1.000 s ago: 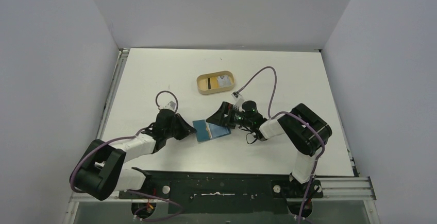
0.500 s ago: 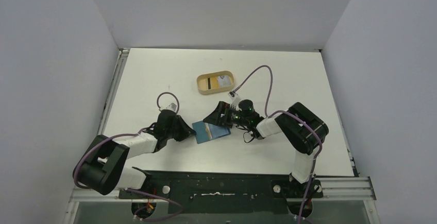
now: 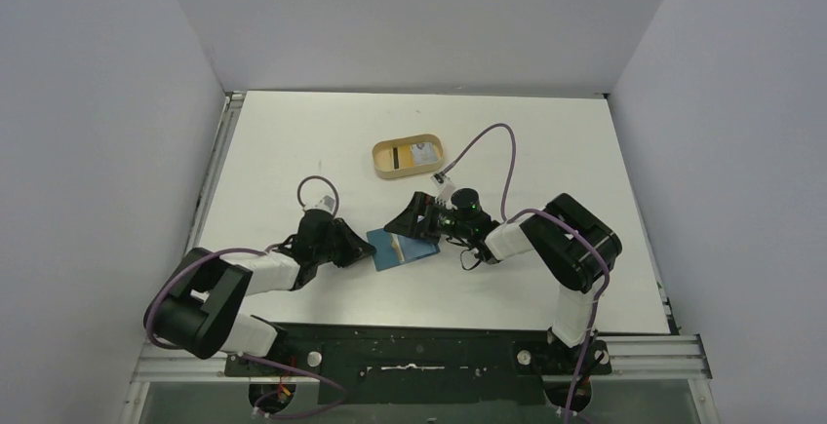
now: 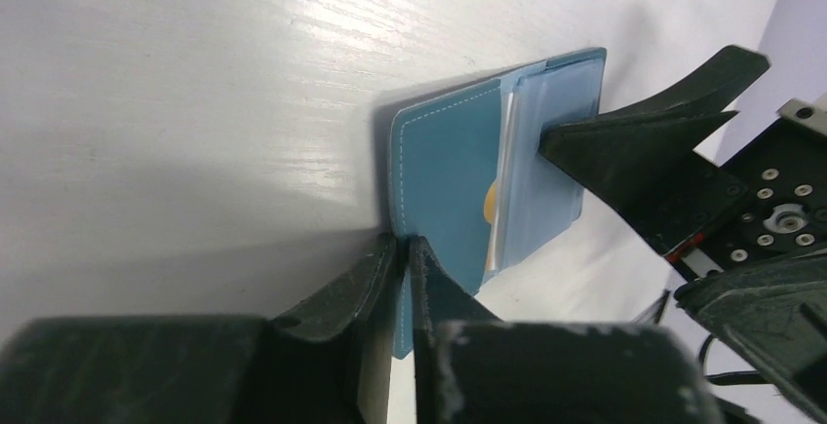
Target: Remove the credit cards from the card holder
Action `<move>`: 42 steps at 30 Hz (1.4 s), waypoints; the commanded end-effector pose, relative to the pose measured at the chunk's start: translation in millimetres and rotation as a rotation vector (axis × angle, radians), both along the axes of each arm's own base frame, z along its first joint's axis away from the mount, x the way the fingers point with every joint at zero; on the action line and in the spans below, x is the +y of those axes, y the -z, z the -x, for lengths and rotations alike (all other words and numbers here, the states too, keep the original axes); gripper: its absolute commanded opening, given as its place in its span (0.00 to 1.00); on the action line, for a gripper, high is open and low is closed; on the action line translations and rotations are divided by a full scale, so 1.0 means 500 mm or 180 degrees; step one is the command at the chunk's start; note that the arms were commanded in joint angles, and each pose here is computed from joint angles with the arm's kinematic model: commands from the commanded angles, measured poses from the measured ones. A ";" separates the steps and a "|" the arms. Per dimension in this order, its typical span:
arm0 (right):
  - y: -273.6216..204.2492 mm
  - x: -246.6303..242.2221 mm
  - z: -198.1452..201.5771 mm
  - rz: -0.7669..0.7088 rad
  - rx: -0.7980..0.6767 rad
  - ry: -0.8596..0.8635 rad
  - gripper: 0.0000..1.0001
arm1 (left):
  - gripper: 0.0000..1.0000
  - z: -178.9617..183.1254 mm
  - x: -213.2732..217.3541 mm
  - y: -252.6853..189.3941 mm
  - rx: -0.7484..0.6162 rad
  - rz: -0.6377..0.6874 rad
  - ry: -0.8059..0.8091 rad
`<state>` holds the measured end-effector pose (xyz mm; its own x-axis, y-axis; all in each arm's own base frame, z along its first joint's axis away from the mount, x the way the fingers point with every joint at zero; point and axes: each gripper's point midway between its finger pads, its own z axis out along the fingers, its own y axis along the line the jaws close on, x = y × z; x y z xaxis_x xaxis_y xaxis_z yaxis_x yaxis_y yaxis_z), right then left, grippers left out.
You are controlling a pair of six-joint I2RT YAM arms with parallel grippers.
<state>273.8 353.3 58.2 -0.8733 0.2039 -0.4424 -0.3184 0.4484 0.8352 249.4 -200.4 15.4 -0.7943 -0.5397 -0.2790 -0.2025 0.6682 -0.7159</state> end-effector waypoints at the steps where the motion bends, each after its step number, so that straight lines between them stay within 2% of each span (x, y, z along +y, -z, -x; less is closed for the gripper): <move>1: -0.011 0.019 -0.003 -0.0055 -0.0134 -0.0088 1.00 | 0.00 0.005 -0.007 0.005 0.0010 0.0124 -0.0021; 11: -0.002 0.019 -0.002 -0.0046 -0.0116 -0.0094 1.00 | 0.00 -0.010 -0.021 -0.033 -0.0269 0.0447 -0.0068; 23: 0.035 0.002 -0.002 0.0605 -0.0214 -0.0083 1.00 | 0.00 -0.024 -0.038 -0.076 -0.0665 0.0837 -0.0034; 31: -0.097 -0.008 -0.001 0.1095 -0.0902 -0.0016 1.00 | 0.00 -0.027 -0.049 -0.066 -0.0644 0.0935 -0.0002; 37: -0.132 0.006 -0.001 0.1017 -0.0953 -0.0109 1.00 | 0.00 -0.027 -0.047 -0.067 -0.0651 0.0844 0.0034; 42: -0.070 0.036 0.008 0.0869 -0.0660 -0.0246 1.00 | 0.00 -0.025 -0.044 -0.068 -0.0648 0.0772 0.0055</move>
<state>269.1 362.8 115.7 -0.7313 -0.0006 -0.6821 -0.5300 0.6299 0.5677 251.4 -218.0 28.7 -0.7577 -0.6079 -0.2373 -0.1133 0.4807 -0.8695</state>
